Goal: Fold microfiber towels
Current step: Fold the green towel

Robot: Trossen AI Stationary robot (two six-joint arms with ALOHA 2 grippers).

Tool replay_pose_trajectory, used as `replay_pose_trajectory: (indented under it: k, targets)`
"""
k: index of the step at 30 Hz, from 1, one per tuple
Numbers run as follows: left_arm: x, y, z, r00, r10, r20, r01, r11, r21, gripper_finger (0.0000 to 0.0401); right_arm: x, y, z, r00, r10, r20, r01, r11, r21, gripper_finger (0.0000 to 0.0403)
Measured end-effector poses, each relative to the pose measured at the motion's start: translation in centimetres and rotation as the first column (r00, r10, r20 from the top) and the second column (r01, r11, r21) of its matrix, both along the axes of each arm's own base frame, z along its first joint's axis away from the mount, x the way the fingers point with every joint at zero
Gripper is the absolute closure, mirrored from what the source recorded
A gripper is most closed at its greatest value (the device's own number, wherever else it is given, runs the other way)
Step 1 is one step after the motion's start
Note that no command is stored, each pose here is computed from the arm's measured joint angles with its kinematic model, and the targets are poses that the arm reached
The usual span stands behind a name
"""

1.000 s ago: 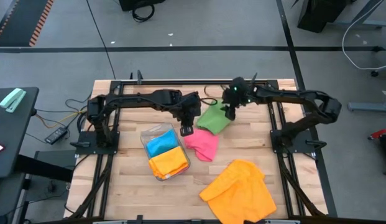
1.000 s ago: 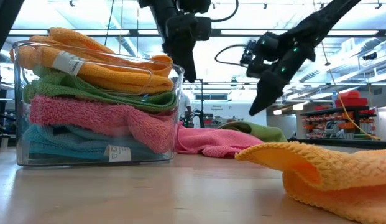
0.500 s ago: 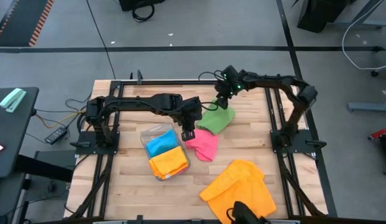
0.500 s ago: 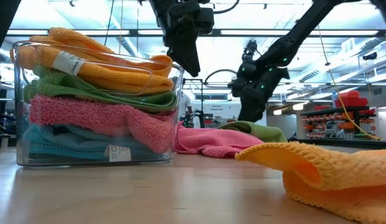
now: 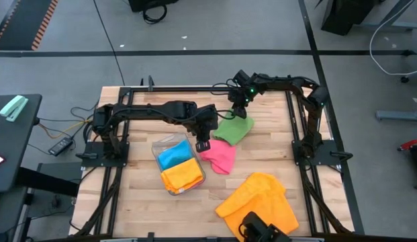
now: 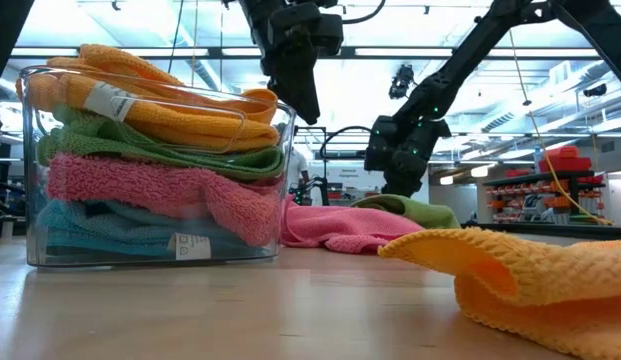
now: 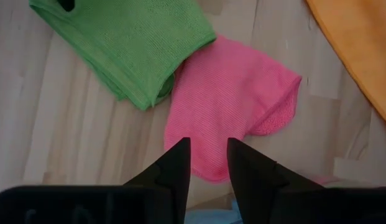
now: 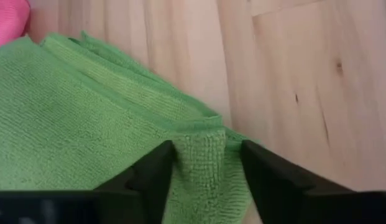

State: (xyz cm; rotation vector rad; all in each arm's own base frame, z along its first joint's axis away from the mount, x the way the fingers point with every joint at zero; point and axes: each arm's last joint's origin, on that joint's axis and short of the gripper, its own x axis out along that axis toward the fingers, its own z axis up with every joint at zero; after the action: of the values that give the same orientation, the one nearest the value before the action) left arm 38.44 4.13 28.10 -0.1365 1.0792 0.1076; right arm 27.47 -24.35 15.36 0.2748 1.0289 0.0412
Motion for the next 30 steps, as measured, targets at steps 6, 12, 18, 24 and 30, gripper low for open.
replay_pose_trajectory:
  k: [6,12,18,24,30]
  targets:
    - [-0.1,0.7,0.0,1.000,0.010,0.000,-0.010,1.000,0.005,0.0289,0.0,0.2,0.2,0.999,0.026,0.047,-0.028,0.999,0.046,0.0342]
    - [-0.2,1.5,0.0,1.000,0.029,0.000,-0.029,1.000,0.005,0.0289,-0.4,0.6,2.8,0.995,-0.038,0.093,0.031,0.997,0.074,0.0388]
    - [0.0,1.6,0.1,0.999,0.029,0.024,-0.029,1.000,0.010,0.0293,-2.3,1.2,6.1,0.981,-0.184,0.055,0.176,0.978,0.115,0.0389]
    - [0.2,1.6,0.3,0.998,0.036,0.050,-0.036,0.999,0.006,0.0294,-4.8,2.4,8.3,0.959,-0.280,-0.052,0.284,0.938,0.199,0.0389]
    - [0.4,1.5,0.3,0.997,0.036,0.064,-0.037,0.999,0.007,0.0294,-6.6,3.4,9.4,0.925,-0.348,-0.153,0.374,0.907,0.192,0.0389]
